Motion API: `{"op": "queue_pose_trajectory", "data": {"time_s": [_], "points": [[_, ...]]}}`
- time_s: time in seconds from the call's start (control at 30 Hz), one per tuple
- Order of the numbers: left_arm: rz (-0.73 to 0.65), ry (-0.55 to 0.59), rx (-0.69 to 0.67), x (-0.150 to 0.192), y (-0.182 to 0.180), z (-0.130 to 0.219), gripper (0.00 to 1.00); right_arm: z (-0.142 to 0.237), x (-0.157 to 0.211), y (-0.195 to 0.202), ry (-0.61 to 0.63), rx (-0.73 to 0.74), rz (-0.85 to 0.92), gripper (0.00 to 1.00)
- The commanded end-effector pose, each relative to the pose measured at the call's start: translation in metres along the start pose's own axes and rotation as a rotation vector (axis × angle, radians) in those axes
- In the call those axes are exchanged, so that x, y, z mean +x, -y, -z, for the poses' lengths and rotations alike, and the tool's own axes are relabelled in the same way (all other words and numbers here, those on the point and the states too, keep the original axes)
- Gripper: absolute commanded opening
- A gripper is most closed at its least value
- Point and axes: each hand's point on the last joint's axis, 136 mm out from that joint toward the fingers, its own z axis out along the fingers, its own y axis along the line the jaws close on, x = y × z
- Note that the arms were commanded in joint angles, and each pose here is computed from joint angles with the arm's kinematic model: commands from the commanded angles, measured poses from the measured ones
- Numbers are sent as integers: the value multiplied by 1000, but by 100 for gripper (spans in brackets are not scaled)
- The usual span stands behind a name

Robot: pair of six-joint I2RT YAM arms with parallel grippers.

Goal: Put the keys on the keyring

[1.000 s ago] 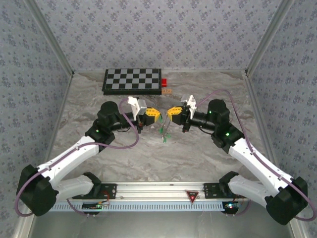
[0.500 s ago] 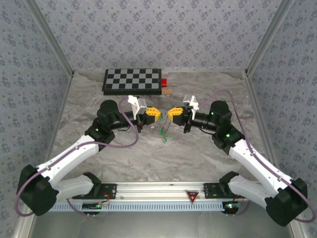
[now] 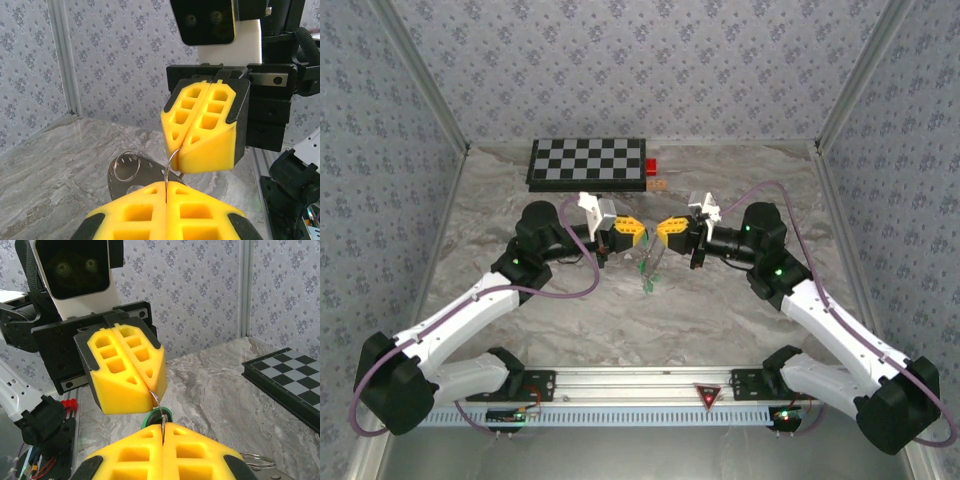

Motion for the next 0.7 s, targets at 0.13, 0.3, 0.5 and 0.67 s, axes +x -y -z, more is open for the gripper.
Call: {"op": "queue_pose_trajectory", "data": {"time_s": [0.13, 0.3, 0.5, 0.67], "points": [[-23, 34, 32, -20, 5, -2, 0, -1, -13, -6, 41, -31, 22, 0], [-21, 30, 33, -18, 5, -2, 0, -2, -14, -7, 41, -38, 21, 0], [-24, 37, 24, -20, 3, -2, 0, -2, -13, -8, 37, -38, 21, 0], [-24, 36, 38, -20, 6, -2, 0, -2, -13, -8, 36, -39, 22, 0]]}}
